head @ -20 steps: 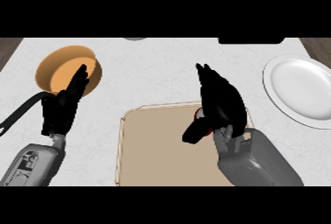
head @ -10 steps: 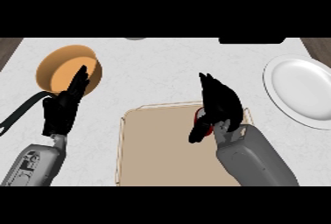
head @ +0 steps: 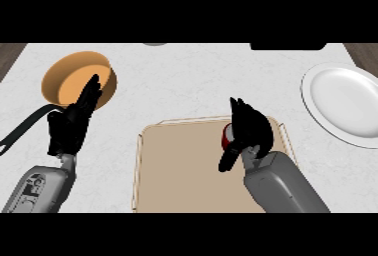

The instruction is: Pick the can from the tray and place it in the plate

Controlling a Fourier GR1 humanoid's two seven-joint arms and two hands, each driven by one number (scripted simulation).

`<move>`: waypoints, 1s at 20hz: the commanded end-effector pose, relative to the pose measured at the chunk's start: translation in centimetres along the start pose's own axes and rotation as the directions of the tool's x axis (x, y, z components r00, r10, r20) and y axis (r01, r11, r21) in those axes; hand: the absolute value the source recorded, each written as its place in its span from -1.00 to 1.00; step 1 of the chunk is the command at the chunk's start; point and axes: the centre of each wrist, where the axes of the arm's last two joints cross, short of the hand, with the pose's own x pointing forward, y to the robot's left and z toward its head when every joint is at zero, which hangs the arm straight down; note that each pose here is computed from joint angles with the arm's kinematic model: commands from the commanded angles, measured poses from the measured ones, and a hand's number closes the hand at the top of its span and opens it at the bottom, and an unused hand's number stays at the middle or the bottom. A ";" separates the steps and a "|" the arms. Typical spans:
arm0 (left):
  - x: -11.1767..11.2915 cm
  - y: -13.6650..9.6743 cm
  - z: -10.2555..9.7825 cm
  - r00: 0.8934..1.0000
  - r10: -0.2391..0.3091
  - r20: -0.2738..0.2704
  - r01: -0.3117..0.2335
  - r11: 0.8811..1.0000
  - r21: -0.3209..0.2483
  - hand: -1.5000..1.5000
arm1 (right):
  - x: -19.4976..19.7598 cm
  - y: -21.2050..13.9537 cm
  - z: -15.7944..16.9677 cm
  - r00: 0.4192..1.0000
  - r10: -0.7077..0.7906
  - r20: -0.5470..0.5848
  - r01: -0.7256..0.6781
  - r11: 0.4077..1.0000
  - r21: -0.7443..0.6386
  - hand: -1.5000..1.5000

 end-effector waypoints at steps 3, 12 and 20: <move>-1.3 0.7 -0.1 1.000 0.011 -0.004 -0.011 0.999 -0.030 0.00 | -0.3 1.5 -1.0 0.993 0.040 -0.112 -0.036 0.998 0.043 -1.00; 0.1 -0.7 0.0 1.000 0.016 0.001 -0.016 1.000 0.001 0.00 | -2.2 0.6 -0.8 0.995 0.067 -0.077 -0.073 0.995 -0.070 1.00; -0.7 0.1 0.5 1.000 0.015 -0.026 -0.014 0.999 0.052 0.00 | -18.3 -6.3 -4.1 0.989 0.143 -0.045 -0.147 0.983 -0.106 1.00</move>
